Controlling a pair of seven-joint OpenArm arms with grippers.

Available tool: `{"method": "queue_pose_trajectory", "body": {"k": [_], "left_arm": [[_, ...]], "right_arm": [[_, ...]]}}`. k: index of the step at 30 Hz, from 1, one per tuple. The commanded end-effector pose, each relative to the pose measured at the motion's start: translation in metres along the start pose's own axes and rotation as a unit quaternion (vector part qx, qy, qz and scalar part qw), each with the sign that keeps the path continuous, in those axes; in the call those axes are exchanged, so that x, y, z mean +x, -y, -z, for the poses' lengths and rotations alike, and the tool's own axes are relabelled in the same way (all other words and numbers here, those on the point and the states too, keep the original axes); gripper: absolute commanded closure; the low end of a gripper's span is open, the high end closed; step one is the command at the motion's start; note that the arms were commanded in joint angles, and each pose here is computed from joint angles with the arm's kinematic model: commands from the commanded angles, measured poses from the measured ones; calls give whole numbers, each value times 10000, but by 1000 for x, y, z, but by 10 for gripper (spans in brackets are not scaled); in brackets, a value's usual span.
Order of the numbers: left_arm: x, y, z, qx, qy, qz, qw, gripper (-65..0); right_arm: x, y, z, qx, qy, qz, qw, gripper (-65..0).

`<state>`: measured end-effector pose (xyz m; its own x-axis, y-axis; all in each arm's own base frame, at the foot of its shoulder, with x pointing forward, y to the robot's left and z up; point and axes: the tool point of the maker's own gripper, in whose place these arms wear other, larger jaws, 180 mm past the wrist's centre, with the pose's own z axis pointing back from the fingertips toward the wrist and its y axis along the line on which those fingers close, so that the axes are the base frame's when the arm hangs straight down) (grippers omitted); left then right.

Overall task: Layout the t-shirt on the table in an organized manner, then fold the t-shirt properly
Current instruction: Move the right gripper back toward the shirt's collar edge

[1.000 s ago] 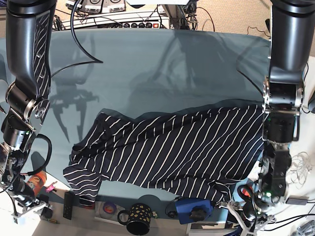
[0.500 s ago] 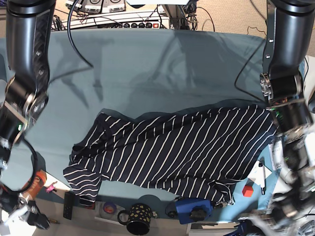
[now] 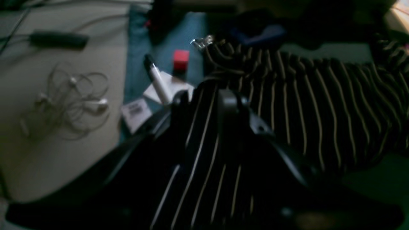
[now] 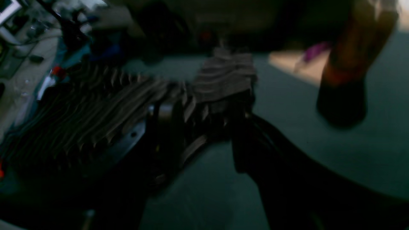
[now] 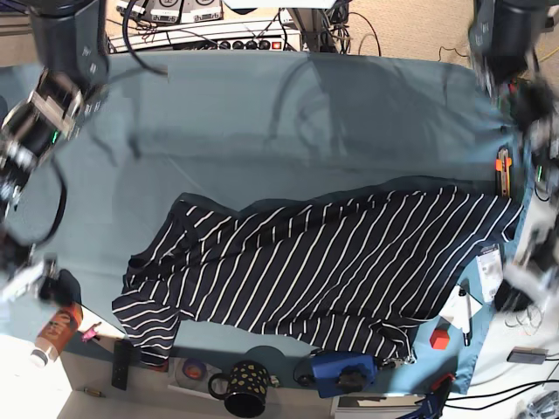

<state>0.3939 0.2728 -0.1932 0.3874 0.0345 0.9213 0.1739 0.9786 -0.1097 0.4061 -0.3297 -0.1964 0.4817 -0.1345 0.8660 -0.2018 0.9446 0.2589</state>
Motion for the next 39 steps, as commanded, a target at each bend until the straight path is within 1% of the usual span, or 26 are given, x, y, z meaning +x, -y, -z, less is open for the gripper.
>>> {"method": "queue_pose_trajectory", "body": {"k": [1, 6, 10, 12, 16, 17, 20, 25, 28, 30, 33, 35, 37, 38, 39], "left_arm": [[20, -4, -15, 70, 377, 128, 9992, -148], [-13, -32, -69, 768, 268, 180, 9965, -148], [-36, -47, -105, 1005, 203, 8, 9947, -148], [-46, -54, -118, 1096, 131, 40, 9939, -148], [-50, -61, -138, 1160, 244, -99, 9929, -148], [-49, -62, -141, 1149, 284, -79, 9929, -148], [-48, -64, -146, 1175, 324, -9, 9925, -148], [-47, -64, -146, 1175, 326, -9, 9925, -148], [-47, -64, -146, 1173, 329, -9, 9925, -148], [-47, -63, -146, 1160, 339, -14, 9927, -148], [-47, -63, -146, 1160, 341, -14, 9927, -148], [-47, -63, -146, 1158, 344, -14, 9927, -148], [-47, -63, -145, 1148, 350, -17, 9928, -148], [-46, -62, -145, 1129, 365, -25, 9929, -148], [-46, -61, -145, 1112, 379, -31, 9931, -148]], "right_arm": [[12, 6, -12, -74, 251, -38, 9996, -244], [-46, 18, -26, -84, -97, 414, 9991, -244], [-97, 21, -32, -160, -650, 598, 9960, -244], [-120, 17, -32, -125, -858, 651, 9941, -244], [-146, 2, -17, -28, -769, 961, 9924, -244], [-153, -4, -11, 12, -815, 1002, 9916, -244], [-168, -33, 13, 325, -953, 1014, 9897, -244], [-178, -73, 53, 518, -974, 571, 9923, -244], [-187, -90, 70, 495, -1188, 494, 9904, -244], [-195, -96, 78, 362, -1335, 443, 9894, -244], [-197, -96, 87, 72, -1200, 512, 9914, -244], [-198, -103, 92, 70, -1155, 517, 9919, -244], [-204, -109, 95, 76, -1246, 514, 9908, -244], [-207, -112, 96, 72, -1292, 506, 9903, -236], [-210, -113, 96, 72, -1353, 500, 9895, -200]]}}
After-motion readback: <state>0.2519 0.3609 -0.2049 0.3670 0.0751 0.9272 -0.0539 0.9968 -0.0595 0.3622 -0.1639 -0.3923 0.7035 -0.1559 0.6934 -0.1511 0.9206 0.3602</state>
